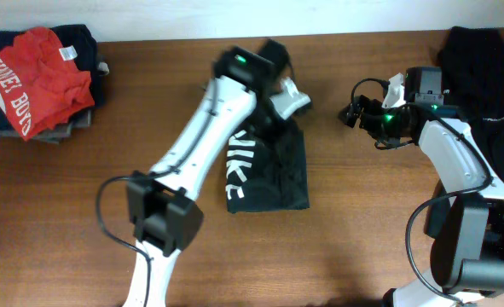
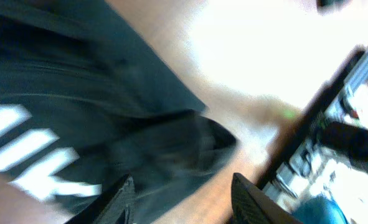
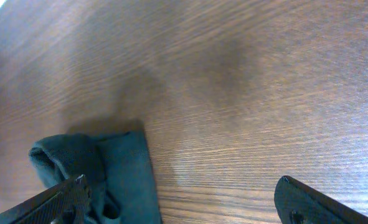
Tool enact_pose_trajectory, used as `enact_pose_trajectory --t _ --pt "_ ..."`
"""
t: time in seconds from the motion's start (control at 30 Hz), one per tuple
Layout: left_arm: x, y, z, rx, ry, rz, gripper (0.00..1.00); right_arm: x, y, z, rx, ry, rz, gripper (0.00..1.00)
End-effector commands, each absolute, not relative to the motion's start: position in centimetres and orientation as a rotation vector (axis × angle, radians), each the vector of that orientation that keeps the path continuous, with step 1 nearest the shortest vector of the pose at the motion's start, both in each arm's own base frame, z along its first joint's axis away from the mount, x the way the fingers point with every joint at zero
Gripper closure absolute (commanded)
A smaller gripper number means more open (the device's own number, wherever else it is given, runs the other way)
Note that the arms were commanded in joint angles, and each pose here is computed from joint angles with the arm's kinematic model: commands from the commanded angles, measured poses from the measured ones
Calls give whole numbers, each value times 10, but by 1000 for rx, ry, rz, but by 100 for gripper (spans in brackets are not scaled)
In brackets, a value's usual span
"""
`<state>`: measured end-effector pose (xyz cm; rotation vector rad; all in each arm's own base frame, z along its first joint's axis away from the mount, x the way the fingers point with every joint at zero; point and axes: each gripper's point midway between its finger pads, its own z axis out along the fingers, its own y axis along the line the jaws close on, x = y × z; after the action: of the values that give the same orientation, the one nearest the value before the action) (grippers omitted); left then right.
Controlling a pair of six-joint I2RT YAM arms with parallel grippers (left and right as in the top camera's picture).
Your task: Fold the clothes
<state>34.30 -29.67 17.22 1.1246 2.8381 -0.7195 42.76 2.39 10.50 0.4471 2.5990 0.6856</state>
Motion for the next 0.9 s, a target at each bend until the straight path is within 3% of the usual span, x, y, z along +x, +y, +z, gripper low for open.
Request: enact_pose_trajectory --t 0.0,0.13,0.3,0.5,0.87 --pt "394 -239 213 752 2809 -493 47 429 40 115 313 2576 792 1" --pt "432 -179 216 345 2852 -350 31 433 50 132 243 2588 741 1" --pt "460 -116 216 30 2840 -341 1 445 78 168 100 2593 546 1" --pt "477 -66 216 -114 2801 -291 1 451 141 197 -94 2521 429 1" --pt "484 -25 210 -204 2787 -119 1 448 191 117 -175 2664 272 5"
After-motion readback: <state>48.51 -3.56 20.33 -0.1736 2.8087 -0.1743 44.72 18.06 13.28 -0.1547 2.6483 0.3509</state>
